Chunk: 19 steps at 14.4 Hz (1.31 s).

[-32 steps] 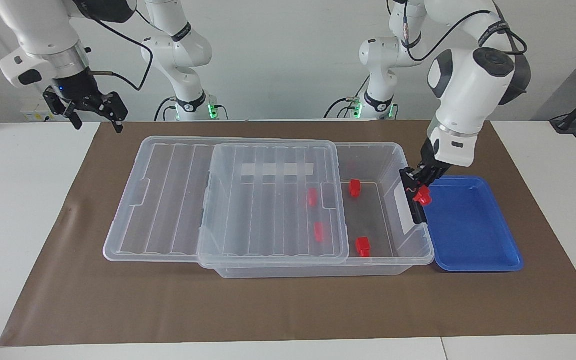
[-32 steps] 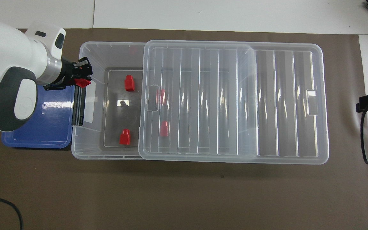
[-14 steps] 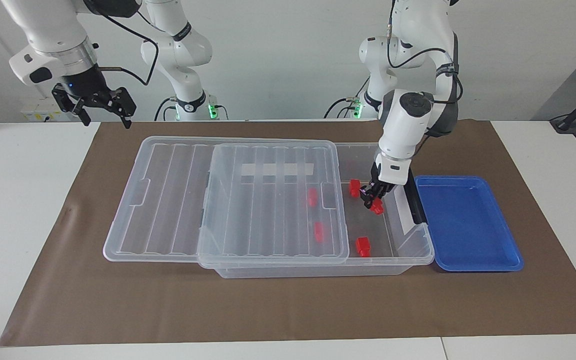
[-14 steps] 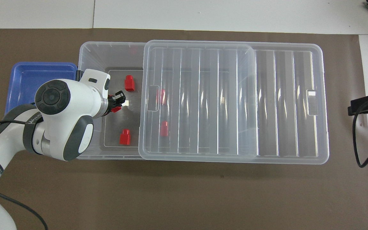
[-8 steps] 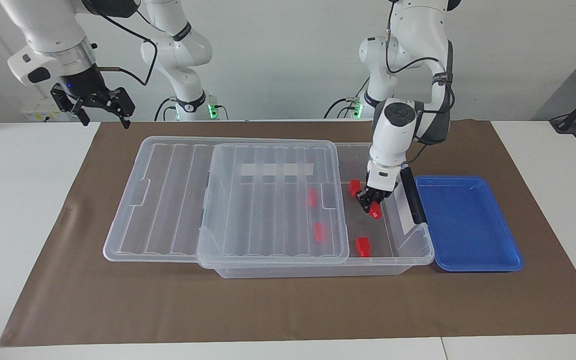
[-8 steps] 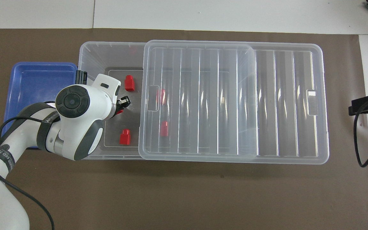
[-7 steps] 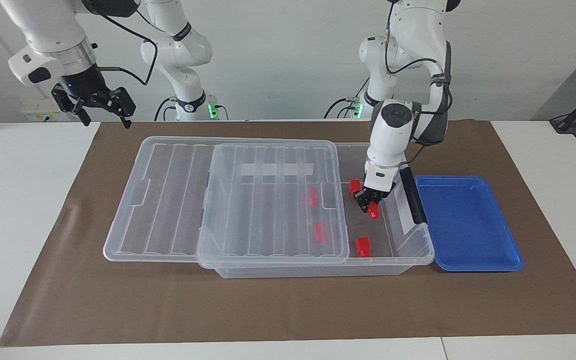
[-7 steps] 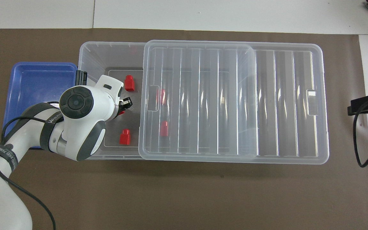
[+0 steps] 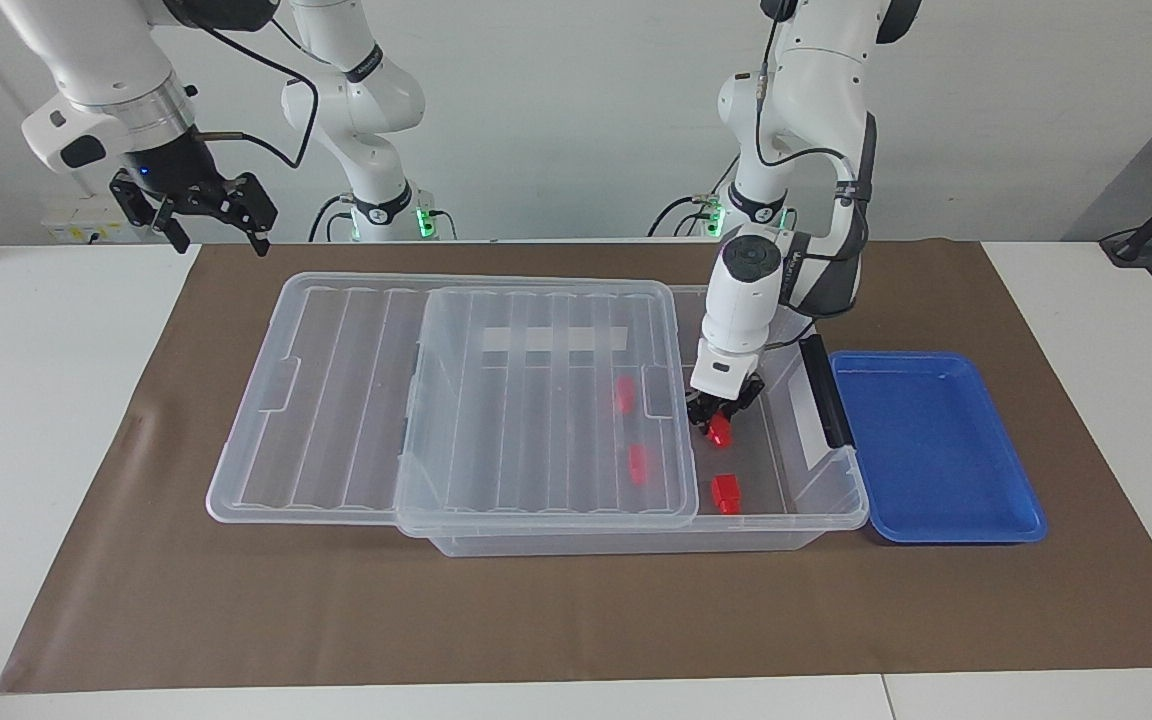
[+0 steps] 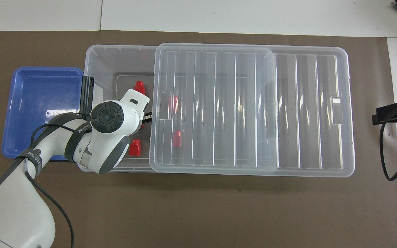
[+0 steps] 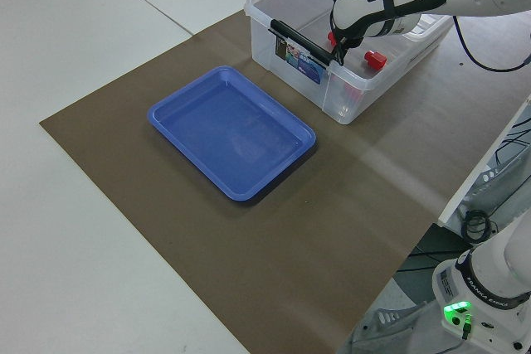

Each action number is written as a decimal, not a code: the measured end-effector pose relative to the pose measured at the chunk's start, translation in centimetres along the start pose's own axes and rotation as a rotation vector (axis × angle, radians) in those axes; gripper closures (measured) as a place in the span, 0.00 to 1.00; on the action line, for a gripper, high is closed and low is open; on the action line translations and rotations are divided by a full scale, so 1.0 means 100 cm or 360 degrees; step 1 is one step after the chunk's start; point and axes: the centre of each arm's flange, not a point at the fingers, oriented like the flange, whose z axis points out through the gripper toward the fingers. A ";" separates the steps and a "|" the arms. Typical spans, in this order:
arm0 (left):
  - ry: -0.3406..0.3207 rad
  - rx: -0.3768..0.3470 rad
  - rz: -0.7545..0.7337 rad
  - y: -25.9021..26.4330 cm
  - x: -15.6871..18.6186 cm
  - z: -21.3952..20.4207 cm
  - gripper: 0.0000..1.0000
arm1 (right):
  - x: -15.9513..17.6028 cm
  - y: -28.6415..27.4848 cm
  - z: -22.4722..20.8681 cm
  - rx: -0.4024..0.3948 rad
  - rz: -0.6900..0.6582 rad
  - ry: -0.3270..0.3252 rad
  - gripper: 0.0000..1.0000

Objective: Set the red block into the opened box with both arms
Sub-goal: 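Lower the red block into the uncovered box section with the left gripper, then open the left gripper and withdraw it back beside the blue tray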

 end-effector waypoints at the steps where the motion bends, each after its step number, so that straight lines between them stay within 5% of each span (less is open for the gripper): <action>1: 0.0002 -0.0002 0.0000 0.000 0.000 0.000 0.66 | 0.000 0.000 0.000 0.0000 0.0000 -0.0005 0.00; 5: 0.0004 -0.0002 -0.0004 -0.002 0.000 0.002 0.60 | 0.000 0.000 0.000 0.0000 -0.0007 -0.0006 0.00; 10: 0.0005 0.0003 -0.0019 -0.007 0.002 0.004 0.04 | 0.000 0.000 0.001 0.0000 -0.0008 -0.0008 0.00; 11: 0.0011 0.0001 -0.0026 -0.008 0.005 0.002 0.00 | 0.000 0.000 0.001 0.0000 -0.0008 -0.0008 0.00; 19: -0.0017 0.0097 -0.0127 -0.018 0.041 -0.053 0.00 | 0.000 0.001 0.001 0.0000 -0.0006 -0.0009 0.00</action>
